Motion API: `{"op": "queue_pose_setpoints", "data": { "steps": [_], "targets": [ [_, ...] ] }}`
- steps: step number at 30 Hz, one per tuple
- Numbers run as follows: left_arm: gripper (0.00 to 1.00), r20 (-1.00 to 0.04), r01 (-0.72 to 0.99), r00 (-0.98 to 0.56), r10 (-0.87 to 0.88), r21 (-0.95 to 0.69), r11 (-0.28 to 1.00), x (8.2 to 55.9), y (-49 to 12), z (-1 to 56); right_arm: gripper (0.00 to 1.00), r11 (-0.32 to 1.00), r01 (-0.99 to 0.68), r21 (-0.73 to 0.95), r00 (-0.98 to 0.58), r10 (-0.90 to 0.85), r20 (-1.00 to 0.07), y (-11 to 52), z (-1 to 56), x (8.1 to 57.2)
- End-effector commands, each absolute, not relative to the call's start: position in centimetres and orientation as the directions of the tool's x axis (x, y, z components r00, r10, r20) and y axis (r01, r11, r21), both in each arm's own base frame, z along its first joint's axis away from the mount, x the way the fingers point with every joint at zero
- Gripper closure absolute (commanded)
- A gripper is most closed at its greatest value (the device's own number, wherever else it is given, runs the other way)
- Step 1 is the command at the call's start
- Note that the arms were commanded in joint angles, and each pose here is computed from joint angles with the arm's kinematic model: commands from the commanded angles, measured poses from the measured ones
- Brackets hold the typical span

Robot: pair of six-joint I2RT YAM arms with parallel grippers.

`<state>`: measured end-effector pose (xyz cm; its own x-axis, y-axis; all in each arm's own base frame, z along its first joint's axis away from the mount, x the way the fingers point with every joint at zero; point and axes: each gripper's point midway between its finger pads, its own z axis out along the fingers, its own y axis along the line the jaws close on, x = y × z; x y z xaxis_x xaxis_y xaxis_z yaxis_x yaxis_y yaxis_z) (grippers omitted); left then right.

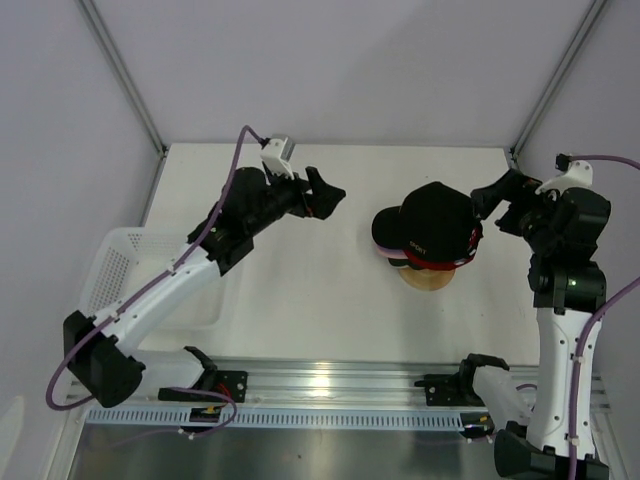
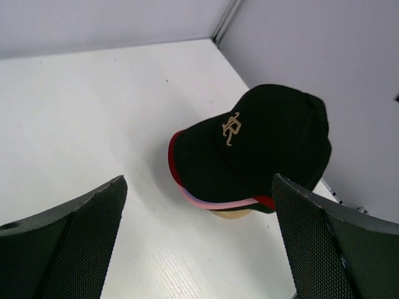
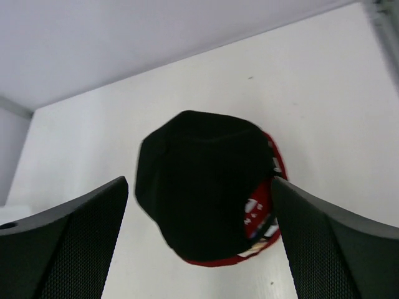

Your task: Stack the hats

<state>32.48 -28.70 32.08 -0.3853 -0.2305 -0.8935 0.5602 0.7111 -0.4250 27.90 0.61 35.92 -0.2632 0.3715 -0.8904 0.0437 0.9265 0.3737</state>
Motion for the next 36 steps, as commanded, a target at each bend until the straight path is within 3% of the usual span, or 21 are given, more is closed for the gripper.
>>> {"op": "queue_pose_setpoints", "data": {
  "steps": [1, 5, 9, 13, 15, 17, 18, 21, 22, 26, 34, 36],
  "targets": [
    [0.01, -0.93, 0.623, -0.292, -0.222, -0.361, 0.694, 31.1, -27.8, 36.3, 0.0, 0.89, -0.228, 0.396, -0.27, 0.333, -0.904, 4.6, 38.0, 29.5],
    [0.0, -0.924, 0.525, -0.308, -0.227, -0.364, 0.77, 31.7, -24.8, 36.7, 0.0, 0.862, -0.327, 0.387, -0.247, 0.317, -0.916, 6.2, 38.3, 30.8],
    [0.01, -0.859, 0.385, -0.413, -0.302, -0.465, 0.797, 33.0, -21.3, 34.7, 0.0, 0.864, -0.369, 0.341, -0.171, 0.298, -0.939, 6.8, 39.1, 32.1],
    [0.0, -0.734, 0.462, -0.568, -0.372, -0.659, 0.594, 32.7, -19.8, 32.8, 0.01, 0.86, -0.408, 0.306, -0.147, 0.268, -0.952, 7.8, 38.6, 32.7],
    [0.01, -0.619, 0.392, -0.653, -0.436, -0.769, 0.504, 32.7, -19.1, 32.2, 0.0, 0.859, -0.412, 0.304, -0.16, 0.261, -0.952, 8.2, 38.0, 32.9],
    [0.15, -0.54, 0.308, -0.709, -0.454, -0.816, 0.489, 33.3, -17.8, 30.6, 0.0, 0.862, -0.401, 0.31, -0.172, 0.262, -0.95, 8.3, 37.3, 33.5],
    [0.17, -0.524, 0.285, -0.721, -0.453, -0.821, 0.495, 33.5, -17.5, 30.3, 0.0, 0.867, -0.385, 0.317, -0.177, 0.267, -0.947, 8.1, 36.9, 33.8],
    [0.7, -0.468, 0.218, -0.753, -0.463, -0.841, 0.495, 34.0, -16.8, 29.1, 0.0, 0.867, -0.377, 0.327, -0.195, 0.271, -0.943, 8.4, 36.2, 34.5],
    [0.99, -0.458, 0.208, -0.754, -0.471, -0.847, 0.49, 34.2, -16.6, 29.0, 0.0, 0.87, -0.364, 0.333, -0.197, 0.278, -0.94, 8.3, 36.1, 34.7],
    [0.99, -0.376, 0.123, -0.765, -0.522, -0.882, 0.455, 34.6, -16.2, 28.8, 0.01, 0.878, -0.339, 0.338, -0.192, 0.288, -0.938, 7.9, 36.1, 35.2],
    [0.99, -0.142, -0.232, -0.734, -0.665, -0.867, 0.441, 35.0, -14.0, 26.5, 0.0, 0.875, -0.336, 0.349, -0.189, 0.301, -0.935, 8.5, 35.7, 34.8],
    [0.99, -0.131, -0.249, -0.736, -0.664, -0.86, 0.446, 34.9, -13.9, 26.5, 0.01, 0.879, -0.318, 0.354, -0.198, 0.304, -0.932, 8.2, 35.4, 34.9]
  ]
}}
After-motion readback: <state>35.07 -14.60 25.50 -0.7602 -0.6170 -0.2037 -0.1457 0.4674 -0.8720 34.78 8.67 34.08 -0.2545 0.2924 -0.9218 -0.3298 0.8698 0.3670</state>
